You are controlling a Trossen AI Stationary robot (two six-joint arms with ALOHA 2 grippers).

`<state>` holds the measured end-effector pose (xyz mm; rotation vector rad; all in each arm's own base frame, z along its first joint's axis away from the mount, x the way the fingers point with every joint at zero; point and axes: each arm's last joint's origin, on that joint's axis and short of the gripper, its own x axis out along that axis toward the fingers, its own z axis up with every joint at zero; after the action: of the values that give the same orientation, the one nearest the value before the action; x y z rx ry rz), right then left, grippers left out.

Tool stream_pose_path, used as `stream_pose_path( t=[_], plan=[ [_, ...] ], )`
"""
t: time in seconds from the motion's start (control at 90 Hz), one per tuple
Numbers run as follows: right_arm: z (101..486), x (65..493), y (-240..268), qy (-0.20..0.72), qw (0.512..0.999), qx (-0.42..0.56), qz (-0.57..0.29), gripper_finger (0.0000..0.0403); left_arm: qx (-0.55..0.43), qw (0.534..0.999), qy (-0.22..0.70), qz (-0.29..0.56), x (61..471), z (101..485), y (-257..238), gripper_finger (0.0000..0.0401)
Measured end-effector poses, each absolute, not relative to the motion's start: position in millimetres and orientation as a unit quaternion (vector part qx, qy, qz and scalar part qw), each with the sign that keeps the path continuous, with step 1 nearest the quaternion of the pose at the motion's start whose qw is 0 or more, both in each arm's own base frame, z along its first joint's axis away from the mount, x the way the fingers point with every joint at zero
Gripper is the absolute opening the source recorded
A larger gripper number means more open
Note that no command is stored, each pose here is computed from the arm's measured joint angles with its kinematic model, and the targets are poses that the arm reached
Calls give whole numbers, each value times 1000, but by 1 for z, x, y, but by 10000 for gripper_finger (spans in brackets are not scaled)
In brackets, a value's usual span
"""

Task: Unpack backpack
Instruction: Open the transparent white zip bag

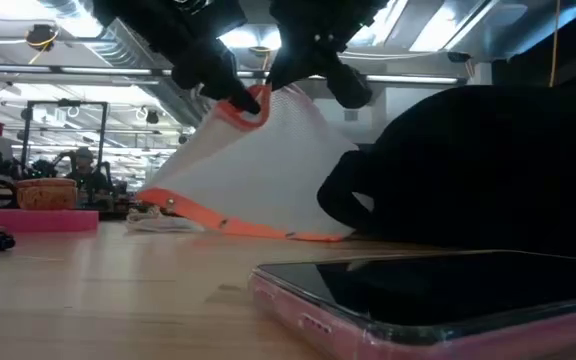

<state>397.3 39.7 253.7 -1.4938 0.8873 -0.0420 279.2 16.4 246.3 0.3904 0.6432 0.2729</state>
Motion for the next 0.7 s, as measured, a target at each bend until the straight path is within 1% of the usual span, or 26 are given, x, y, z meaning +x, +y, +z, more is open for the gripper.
stream_pose_path(
  t=[0.211,0.356,0.522,0.6,0.7],
  plan=[
    [253,393,67,368,655,-660,8,44,204,912,324,148,278,246,17,0],
    [251,389,74,385,662,-643,-14,48,198,912,318,167,273,251,24,0],
    [244,382,70,422,692,-585,-26,49,199,919,285,184,264,268,30,0],
    [244,382,63,426,725,-539,-45,49,214,919,268,196,259,281,34,0],
    [254,384,42,406,800,-439,-49,49,236,912,242,232,251,304,40,0]
  ],
)
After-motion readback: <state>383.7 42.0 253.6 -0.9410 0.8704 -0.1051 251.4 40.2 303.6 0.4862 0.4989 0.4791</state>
